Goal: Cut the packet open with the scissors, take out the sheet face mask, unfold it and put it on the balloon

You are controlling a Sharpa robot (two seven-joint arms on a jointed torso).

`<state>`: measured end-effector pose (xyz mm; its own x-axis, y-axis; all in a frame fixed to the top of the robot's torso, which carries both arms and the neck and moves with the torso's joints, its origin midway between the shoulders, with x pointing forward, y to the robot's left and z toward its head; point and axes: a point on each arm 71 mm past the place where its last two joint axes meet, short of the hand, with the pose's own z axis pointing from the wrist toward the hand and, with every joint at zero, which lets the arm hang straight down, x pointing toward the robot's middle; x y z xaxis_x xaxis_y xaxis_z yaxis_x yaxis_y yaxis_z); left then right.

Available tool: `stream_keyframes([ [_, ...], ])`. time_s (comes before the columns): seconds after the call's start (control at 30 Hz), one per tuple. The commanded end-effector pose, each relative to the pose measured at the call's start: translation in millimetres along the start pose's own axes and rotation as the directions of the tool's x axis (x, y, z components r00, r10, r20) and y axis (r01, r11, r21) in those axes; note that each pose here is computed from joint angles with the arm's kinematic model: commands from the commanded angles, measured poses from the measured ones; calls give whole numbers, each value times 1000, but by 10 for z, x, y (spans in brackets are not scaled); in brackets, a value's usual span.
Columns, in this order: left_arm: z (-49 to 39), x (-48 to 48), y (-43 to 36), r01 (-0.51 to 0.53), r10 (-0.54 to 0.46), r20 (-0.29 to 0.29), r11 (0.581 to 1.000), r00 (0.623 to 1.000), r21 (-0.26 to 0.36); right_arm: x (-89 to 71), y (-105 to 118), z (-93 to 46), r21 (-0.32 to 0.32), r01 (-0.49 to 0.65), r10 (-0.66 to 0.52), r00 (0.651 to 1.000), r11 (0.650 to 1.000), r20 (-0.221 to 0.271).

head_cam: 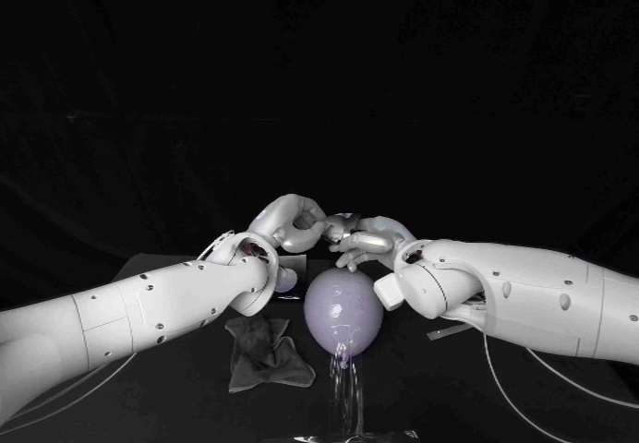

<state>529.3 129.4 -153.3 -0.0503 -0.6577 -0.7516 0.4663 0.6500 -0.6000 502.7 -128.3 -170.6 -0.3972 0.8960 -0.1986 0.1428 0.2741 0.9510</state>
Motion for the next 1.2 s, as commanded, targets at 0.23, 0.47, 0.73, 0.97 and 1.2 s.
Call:
stream_keyframes([
  [0.23, -1, 4, 10, 35, -35, -16, 999, 999, -37, -139, 18, -19, -67, 147, -148, 989, 987, 2],
  [0.47, -3, 13, 56, 68, -71, -31, 994, 997, -90, -230, 4, -105, -90, 199, -202, 979, 976, -20],
  [0.73, 2, 25, 80, 78, -84, -40, 990, 996, -120, -242, 3, -192, -103, 214, -218, 975, 971, -34],
  [0.97, 9, 33, 87, 79, -85, -44, 989, 995, -129, -375, 98, -311, -224, 289, -272, 957, 931, 105],
  [1.2, 10, 36, 90, 79, -86, -47, 988, 995, -132, -520, 338, -521, -420, 500, -425, 865, 757, 265],
])
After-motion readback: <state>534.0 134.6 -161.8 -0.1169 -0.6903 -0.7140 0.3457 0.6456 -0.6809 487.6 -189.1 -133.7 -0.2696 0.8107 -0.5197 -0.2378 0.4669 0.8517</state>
